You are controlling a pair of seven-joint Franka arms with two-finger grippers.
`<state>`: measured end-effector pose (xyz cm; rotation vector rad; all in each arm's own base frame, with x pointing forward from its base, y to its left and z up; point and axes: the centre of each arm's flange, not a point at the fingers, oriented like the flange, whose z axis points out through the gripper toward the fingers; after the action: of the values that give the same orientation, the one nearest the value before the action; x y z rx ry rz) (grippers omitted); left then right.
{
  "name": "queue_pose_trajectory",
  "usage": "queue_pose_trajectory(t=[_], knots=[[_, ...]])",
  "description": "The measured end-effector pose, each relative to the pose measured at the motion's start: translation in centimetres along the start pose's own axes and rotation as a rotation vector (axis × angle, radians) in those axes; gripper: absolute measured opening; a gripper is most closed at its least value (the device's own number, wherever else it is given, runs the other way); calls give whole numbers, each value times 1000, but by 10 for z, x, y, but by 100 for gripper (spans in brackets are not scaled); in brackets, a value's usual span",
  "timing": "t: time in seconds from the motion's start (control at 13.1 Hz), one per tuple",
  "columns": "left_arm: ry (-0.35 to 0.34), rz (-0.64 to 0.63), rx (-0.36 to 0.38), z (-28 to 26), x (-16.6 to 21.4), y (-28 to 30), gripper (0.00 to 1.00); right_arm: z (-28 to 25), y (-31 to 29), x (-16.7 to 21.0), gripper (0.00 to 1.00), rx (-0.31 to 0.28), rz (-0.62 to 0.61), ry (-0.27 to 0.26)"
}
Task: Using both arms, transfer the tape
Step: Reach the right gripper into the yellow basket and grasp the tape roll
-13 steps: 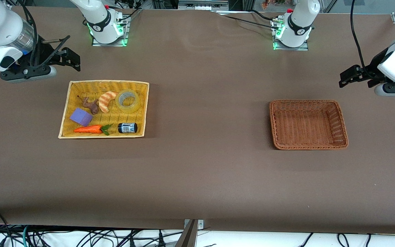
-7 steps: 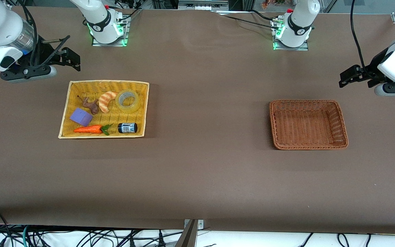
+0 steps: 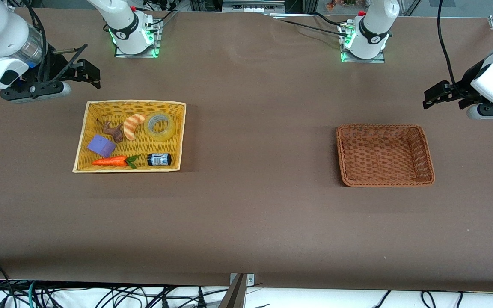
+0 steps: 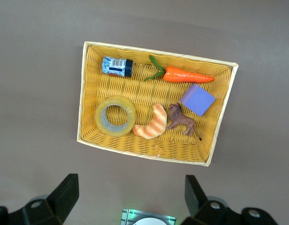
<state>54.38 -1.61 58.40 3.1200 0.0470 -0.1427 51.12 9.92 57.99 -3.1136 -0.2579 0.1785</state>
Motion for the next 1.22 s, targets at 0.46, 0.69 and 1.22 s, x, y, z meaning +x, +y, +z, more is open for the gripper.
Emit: queue_pose_trajectory(t=[0.46, 0.69, 1.22], knots=[[1, 1, 0, -1, 0, 1, 100, 91, -12, 24, 100, 1, -23, -13], [2, 1, 0, -1, 0, 1, 100, 208, -21, 31, 100, 8, -42, 7], [2, 1, 0, -1, 0, 1, 100, 332, -17, 13, 100, 26, -35, -26]])
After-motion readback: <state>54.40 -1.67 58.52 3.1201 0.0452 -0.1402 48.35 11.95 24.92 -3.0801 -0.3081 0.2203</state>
